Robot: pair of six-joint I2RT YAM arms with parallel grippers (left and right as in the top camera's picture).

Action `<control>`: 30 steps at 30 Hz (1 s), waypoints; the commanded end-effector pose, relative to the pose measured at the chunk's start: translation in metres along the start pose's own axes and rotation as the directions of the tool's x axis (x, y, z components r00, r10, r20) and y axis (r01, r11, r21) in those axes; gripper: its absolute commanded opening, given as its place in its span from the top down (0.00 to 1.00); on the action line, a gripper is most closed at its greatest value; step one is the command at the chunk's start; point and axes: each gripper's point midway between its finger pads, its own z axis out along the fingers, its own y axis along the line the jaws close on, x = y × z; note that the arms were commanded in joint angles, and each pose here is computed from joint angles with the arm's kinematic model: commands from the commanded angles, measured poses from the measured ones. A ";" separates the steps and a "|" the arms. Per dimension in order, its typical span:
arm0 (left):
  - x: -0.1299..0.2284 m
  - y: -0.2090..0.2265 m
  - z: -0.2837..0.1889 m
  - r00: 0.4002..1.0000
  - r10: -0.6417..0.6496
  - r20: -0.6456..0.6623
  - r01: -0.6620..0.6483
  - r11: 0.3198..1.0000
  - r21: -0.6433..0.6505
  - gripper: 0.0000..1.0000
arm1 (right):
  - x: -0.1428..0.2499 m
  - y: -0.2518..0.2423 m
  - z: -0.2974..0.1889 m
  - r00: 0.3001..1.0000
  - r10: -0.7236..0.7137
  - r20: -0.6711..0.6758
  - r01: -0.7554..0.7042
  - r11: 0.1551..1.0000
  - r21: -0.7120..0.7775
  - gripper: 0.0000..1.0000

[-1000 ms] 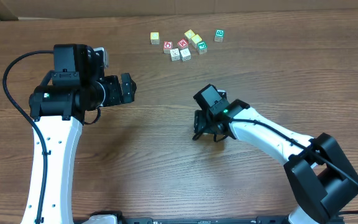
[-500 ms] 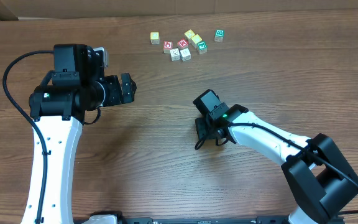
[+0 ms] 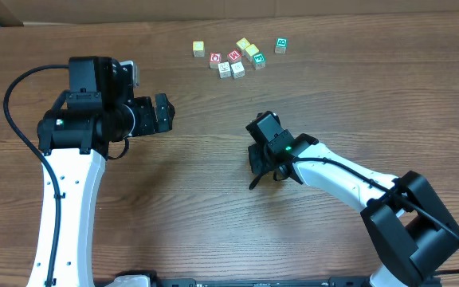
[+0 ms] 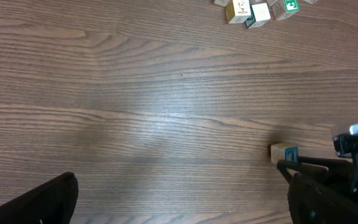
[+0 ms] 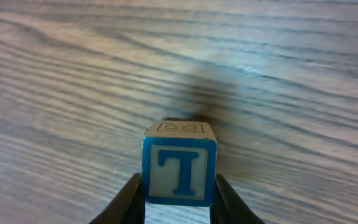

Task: Flip 5 blocks

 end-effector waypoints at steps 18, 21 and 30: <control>-0.006 -0.002 -0.005 1.000 0.012 0.019 -0.012 1.000 0.004 0.00 | -0.006 -0.006 -0.001 0.993 0.111 0.036 -0.112 0.993 0.039 0.39; -0.007 -0.002 -0.005 1.000 0.012 0.020 -0.012 1.000 0.005 0.00 | -0.022 -0.004 -0.012 0.992 0.120 0.043 -0.122 0.992 0.040 0.35; -0.007 -0.002 -0.005 1.000 0.012 0.020 -0.012 1.000 0.004 0.00 | -0.063 -0.015 -0.035 0.995 0.068 0.079 -0.071 0.997 0.038 0.29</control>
